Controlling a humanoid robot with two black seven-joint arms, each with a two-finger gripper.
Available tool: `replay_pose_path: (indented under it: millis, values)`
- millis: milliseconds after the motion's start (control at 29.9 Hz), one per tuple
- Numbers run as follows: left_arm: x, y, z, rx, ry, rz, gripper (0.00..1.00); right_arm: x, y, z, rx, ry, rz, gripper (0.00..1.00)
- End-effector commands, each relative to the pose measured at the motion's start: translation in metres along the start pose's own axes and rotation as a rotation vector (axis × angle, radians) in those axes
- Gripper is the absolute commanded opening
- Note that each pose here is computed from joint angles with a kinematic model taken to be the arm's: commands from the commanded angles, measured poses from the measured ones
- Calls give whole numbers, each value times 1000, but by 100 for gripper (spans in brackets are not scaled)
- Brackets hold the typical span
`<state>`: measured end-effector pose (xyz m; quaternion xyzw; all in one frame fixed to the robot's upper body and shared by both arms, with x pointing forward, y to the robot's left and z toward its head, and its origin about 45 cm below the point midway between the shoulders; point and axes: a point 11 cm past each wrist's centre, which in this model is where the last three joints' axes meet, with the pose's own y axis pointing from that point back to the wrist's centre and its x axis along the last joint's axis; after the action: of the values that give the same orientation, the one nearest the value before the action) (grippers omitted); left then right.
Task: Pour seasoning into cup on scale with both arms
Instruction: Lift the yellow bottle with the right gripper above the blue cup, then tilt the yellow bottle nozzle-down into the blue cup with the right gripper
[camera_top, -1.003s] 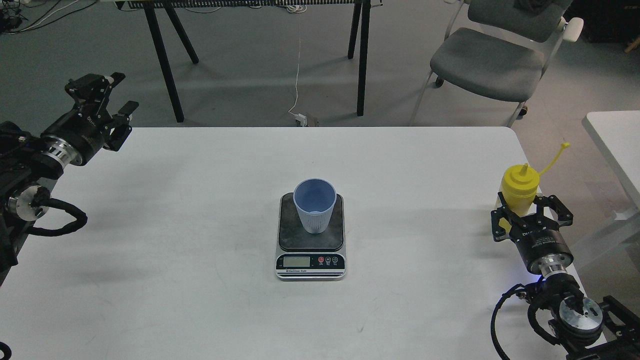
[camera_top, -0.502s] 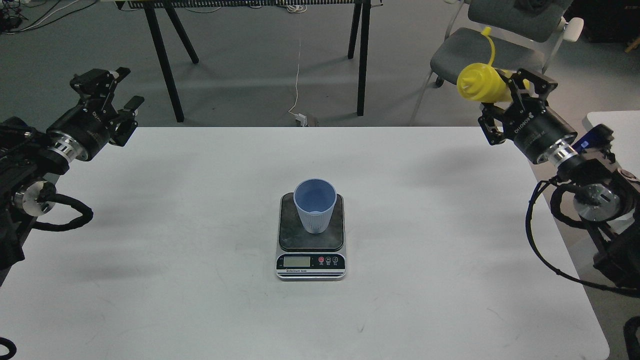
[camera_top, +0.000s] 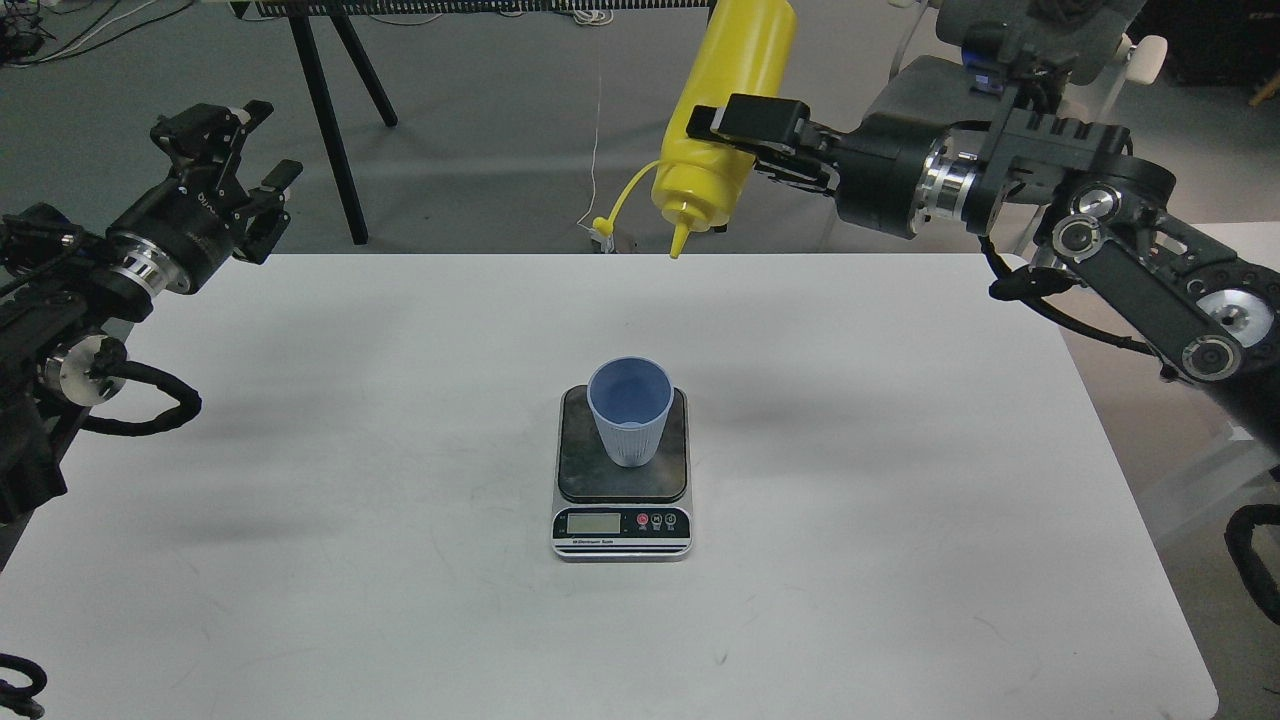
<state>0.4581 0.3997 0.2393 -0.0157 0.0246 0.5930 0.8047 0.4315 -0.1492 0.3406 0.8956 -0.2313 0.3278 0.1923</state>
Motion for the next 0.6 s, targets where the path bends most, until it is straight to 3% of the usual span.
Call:
replay_pose_path:
  millis: [0,268,569]
  values:
    - [0,0,-1,1,2,0,65,3,-8,-11,-6,102,-16,50]
    - [-6,-3,-3,1,8,-10,65,-14,-29,-32,5,291,-69,50]
    - [-9,-6,-1,-6,10,-17,65,-61,-49,-39,-4,552,-230,50]
